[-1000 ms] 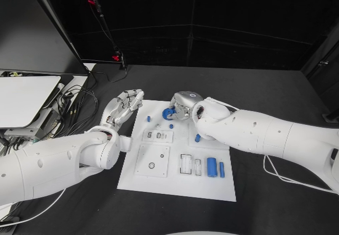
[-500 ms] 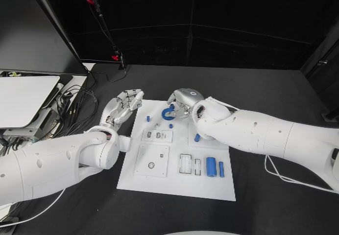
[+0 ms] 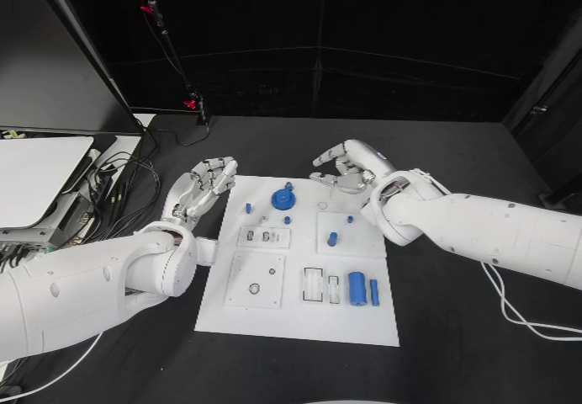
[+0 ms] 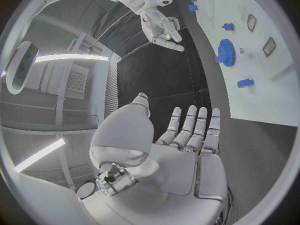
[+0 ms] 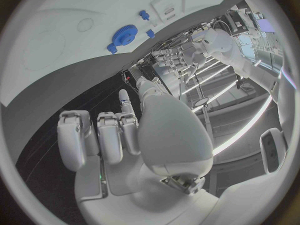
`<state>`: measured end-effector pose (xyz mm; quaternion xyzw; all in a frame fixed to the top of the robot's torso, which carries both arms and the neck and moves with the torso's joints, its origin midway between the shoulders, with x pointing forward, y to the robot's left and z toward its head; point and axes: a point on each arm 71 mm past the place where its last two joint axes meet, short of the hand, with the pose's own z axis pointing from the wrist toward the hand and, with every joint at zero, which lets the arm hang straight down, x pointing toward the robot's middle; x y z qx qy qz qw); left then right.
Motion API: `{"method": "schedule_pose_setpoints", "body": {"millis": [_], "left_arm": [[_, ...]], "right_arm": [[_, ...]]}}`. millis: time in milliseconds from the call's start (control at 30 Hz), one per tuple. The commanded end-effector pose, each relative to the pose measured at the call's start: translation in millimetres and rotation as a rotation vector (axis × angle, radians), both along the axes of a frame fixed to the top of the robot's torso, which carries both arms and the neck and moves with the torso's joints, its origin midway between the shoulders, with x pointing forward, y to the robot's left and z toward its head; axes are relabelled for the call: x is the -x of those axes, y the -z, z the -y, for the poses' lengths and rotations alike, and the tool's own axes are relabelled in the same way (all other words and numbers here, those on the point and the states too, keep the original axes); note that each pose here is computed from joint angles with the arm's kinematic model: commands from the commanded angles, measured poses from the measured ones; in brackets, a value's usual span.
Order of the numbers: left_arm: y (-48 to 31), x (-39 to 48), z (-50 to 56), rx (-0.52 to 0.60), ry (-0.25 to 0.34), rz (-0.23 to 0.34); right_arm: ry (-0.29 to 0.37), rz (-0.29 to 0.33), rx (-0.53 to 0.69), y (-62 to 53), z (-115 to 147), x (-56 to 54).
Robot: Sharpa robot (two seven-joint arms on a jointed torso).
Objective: Assemble the parts on the task board
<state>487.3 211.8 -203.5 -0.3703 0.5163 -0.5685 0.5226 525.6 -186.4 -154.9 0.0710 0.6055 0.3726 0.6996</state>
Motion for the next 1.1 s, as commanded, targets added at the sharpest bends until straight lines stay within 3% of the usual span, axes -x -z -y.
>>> {"method": "schedule_pose_setpoints", "body": {"millis": [33,200,500,733,1100], "left_arm": [[-17.8,5.4,1.7,0.046,0.040,0.247],[-17.5,4.7,1.0,0.045,0.038,0.248],[-16.8,3.9,-0.6,0.042,0.035,0.249],[-16.4,3.8,-0.9,0.042,0.035,0.248],[-16.3,3.9,-2.5,0.040,0.032,0.247]], "right_arm": [[-0.074,-0.048,-0.181,-6.2,19.9,6.9],[-0.075,-0.027,-0.188,-10.6,59.6,15.2],[0.003,-0.018,-0.110,-9.8,103.4,20.7],[0.072,-0.054,0.037,2.5,122.8,17.2],[0.079,-0.129,0.160,28.7,129.7,14.6]]}}
